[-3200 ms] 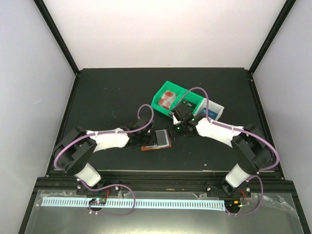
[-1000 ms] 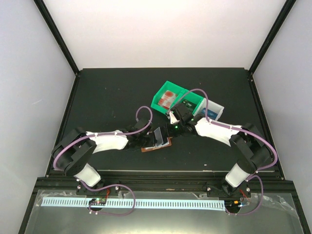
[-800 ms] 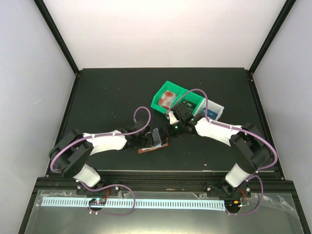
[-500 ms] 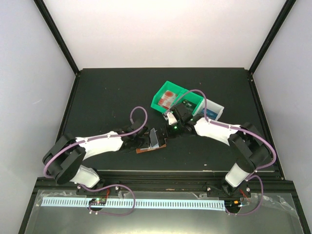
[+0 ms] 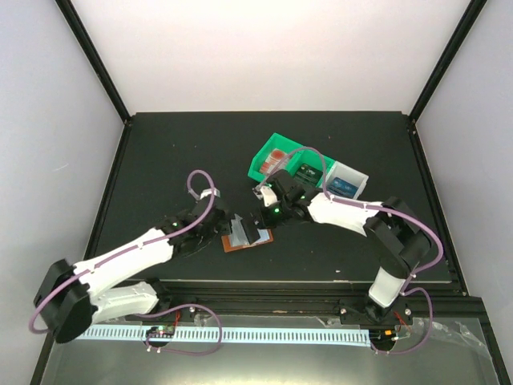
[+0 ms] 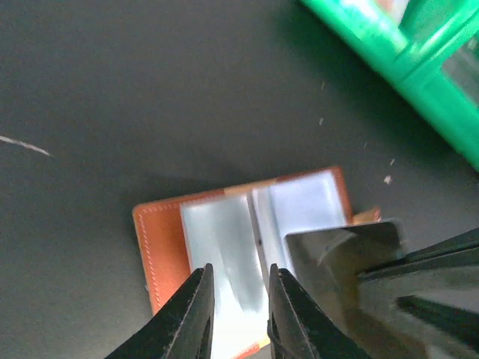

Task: Put the credit cards into the card holder
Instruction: Turn over the card slot in the card holder.

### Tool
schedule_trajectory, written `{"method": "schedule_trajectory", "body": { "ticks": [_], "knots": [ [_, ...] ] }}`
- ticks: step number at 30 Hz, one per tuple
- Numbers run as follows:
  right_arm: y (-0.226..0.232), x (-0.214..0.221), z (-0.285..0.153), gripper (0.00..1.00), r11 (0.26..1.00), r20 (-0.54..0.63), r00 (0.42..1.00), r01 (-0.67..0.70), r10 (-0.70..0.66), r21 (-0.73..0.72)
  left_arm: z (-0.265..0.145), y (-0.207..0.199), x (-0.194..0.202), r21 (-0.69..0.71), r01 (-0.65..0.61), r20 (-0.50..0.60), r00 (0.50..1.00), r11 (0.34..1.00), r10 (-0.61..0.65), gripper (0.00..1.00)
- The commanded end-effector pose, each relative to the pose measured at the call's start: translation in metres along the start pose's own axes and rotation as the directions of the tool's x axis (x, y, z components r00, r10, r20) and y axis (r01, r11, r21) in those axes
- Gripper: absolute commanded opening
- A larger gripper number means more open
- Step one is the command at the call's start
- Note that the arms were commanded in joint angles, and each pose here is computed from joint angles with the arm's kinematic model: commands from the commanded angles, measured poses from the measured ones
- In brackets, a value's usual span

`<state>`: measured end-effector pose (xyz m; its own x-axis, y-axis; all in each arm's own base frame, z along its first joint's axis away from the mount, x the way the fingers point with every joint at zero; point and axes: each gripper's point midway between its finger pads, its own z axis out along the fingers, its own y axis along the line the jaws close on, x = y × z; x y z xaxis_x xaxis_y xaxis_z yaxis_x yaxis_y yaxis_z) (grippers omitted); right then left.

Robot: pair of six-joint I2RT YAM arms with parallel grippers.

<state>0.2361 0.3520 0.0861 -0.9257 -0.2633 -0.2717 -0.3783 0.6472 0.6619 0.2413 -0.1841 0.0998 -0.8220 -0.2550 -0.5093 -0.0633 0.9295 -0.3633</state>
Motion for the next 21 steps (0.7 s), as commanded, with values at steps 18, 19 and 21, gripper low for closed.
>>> {"method": "schedule_trajectory", "body": {
  "ticks": [18, 19, 21],
  "knots": [
    [0.0, -0.034, -0.012, 0.01, 1.0, 0.127, 0.992, 0.006, -0.008, 0.014, -0.003, -0.022, 0.023, 0.358, 0.004, -0.058, 0.998, 0.934, 0.018, 0.38],
    [-0.004, -0.034, -0.012, 0.01, 1.0, 0.131, 0.991, -0.002, 0.001, 0.01, -0.001, -0.023, 0.024, 0.358, 0.0, -0.065, 0.998, 0.934, 0.025, 0.38],
    [-0.009, -0.035, -0.012, 0.01, 1.0, 0.138, 0.99, -0.011, 0.011, -0.002, 0.004, -0.02, 0.025, 0.338, -0.008, -0.07, 0.997, 0.941, 0.034, 0.38]
  ]
}}
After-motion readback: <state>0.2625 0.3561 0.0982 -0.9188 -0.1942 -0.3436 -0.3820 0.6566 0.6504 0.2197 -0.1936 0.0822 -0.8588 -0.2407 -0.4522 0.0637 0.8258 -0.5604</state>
